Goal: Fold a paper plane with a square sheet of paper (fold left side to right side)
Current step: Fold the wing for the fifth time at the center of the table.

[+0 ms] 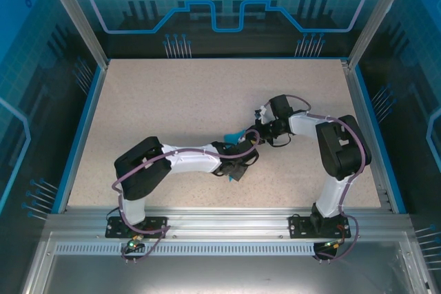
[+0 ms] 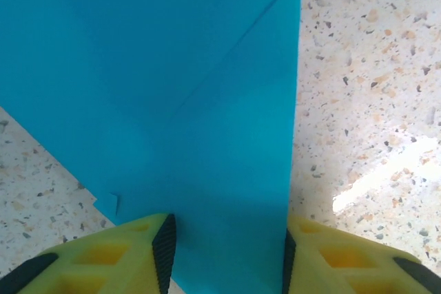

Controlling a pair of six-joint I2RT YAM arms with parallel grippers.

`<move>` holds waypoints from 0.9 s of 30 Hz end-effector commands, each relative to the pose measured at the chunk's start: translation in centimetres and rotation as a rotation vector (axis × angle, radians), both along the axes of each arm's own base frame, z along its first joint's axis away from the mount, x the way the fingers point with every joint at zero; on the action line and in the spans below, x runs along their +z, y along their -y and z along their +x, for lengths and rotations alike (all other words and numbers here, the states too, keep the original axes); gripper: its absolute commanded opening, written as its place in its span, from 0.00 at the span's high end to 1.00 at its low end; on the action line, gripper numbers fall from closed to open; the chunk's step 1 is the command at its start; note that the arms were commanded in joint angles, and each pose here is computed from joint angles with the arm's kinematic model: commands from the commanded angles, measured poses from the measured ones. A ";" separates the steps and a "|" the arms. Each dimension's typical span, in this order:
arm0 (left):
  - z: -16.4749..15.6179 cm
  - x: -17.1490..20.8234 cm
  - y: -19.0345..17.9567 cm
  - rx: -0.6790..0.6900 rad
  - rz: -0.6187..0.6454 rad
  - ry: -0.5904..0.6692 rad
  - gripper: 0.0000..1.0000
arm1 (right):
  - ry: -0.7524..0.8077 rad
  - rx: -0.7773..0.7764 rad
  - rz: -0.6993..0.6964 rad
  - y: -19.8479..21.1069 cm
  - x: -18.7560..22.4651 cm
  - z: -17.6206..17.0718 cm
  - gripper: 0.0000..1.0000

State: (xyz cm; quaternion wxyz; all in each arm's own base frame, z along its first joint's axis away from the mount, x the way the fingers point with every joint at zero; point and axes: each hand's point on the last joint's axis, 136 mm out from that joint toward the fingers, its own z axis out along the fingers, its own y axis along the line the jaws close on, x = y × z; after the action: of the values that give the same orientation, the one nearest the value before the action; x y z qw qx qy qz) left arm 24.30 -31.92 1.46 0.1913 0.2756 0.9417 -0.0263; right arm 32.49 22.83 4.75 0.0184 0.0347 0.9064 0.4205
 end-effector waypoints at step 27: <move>0.2 0.6 -0.5 0.063 -0.095 -0.012 0.62 | -0.022 -0.037 -0.008 2.7 1.0 -1.2 0.46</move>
State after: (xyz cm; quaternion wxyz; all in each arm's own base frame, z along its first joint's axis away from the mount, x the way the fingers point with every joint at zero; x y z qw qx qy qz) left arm 24.65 -32.21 1.64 0.2009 0.2420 0.9470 -0.0655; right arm 32.61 20.22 6.87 0.0530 0.0366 0.9092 0.4113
